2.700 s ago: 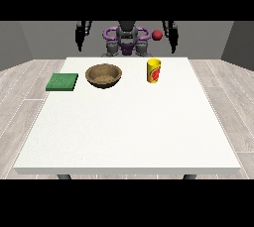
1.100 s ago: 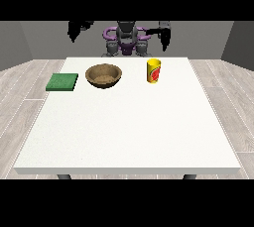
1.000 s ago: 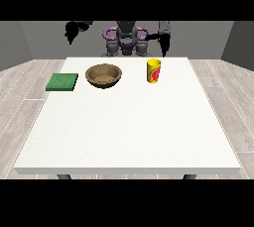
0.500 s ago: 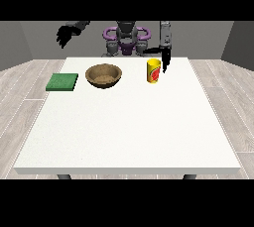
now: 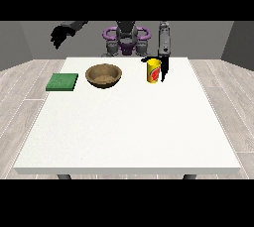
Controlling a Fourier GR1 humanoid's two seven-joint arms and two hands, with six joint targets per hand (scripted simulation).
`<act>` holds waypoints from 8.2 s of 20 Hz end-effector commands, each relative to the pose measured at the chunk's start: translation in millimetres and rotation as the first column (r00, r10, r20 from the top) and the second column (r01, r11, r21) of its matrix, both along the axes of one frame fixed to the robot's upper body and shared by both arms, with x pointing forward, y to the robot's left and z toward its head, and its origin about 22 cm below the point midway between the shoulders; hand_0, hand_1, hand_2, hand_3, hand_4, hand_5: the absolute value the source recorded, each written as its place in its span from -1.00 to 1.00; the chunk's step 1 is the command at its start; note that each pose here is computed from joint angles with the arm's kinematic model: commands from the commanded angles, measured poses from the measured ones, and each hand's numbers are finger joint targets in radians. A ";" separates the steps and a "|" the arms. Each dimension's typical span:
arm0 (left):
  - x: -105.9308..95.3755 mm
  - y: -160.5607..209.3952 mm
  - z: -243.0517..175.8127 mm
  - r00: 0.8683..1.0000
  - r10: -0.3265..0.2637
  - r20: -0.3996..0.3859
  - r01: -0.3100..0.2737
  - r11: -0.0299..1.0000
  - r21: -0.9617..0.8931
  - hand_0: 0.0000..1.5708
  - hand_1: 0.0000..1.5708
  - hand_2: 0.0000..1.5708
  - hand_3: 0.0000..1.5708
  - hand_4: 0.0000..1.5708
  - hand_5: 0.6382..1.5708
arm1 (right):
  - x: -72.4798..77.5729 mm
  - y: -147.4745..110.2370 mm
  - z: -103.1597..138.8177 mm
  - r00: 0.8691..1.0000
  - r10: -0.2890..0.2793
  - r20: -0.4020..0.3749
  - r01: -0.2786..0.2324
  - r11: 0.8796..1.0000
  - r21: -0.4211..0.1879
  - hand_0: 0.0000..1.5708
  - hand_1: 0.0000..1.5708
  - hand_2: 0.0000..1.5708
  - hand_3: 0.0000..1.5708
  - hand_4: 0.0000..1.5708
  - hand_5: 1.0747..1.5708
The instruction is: Pick the cup and pour the ball into the bowl, then pick the bowl and place it on the pad
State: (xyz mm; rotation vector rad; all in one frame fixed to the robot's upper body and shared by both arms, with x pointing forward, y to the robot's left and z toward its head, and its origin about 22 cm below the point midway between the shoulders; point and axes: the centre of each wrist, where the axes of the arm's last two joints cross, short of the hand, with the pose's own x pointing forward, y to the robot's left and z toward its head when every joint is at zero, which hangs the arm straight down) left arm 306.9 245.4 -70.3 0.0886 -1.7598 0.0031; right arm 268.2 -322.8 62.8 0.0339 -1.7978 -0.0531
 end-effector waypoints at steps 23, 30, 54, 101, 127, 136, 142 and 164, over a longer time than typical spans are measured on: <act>40.3 -58.6 12.3 0.995 0.076 0.070 -0.103 0.635 0.765 0.72 0.72 1.00 1.00 0.81 0.93 | -6.7 -82.0 -14.3 0.981 -0.025 -0.191 0.033 0.999 0.038 -1.00 -1.00 -1.00 -0.69 -0.18 0.97; 56.2 -127.6 28.6 0.998 0.038 0.059 -0.068 0.350 0.934 0.73 0.73 1.00 1.00 0.83 0.95 | -7.6 -104.9 -24.1 0.979 -0.042 -0.199 0.057 0.996 0.070 -1.00 -1.00 -1.00 -1.00 -0.13 0.95; 66.8 -229.1 116.1 0.993 -0.037 0.113 -0.118 -0.437 0.892 -0.75 -0.75 0.59 1.00 0.42 1.00 | 27.6 -59.6 -44.2 0.971 0.058 -0.232 -0.040 0.996 0.081 -1.00 -1.00 -1.00 -0.57 -0.12 0.92; 57.2 130.6 304.1 0.984 -0.120 0.134 0.104 0.987 0.122 -1.00 -1.00 -1.00 -1.00 0.30 0.93 | 32.5 7.9 -152.4 0.946 -0.171 -0.277 0.223 0.960 0.172 -1.00 -1.00 -1.00 -1.00 -0.35 0.93; 34.0 155.8 342.3 0.964 -0.140 0.227 0.115 0.986 0.120 -1.00 -1.00 -1.00 -1.00 0.39 0.88 | -2.8 -18.5 -177.4 0.797 -0.455 -0.397 0.430 0.889 -0.156 1.00 1.00 1.00 0.95 0.18 0.76; 33.7 184.3 310.6 0.990 -0.078 0.118 0.071 0.996 0.061 -1.00 -1.00 -1.00 -1.00 0.52 0.91 | 25.5 -72.0 -108.0 0.747 -0.536 -0.392 0.450 0.843 -0.294 1.00 1.00 1.00 0.41 0.31 0.91; 21.6 218.3 297.8 0.995 0.006 0.102 -0.013 0.998 0.062 -1.00 -1.00 -1.00 -1.00 0.53 0.93 | 50.4 -99.6 -41.1 0.761 -0.513 -0.397 0.376 0.847 -0.375 1.00 1.00 1.00 0.10 0.35 0.94; 4.7 245.3 258.3 0.984 0.054 0.169 -0.068 0.995 0.078 -1.00 -1.00 -1.00 -1.00 0.54 0.96 | 73.2 -121.7 5.7 0.792 -0.461 -0.400 0.396 0.887 -0.238 1.00 1.00 1.00 -0.43 0.35 0.99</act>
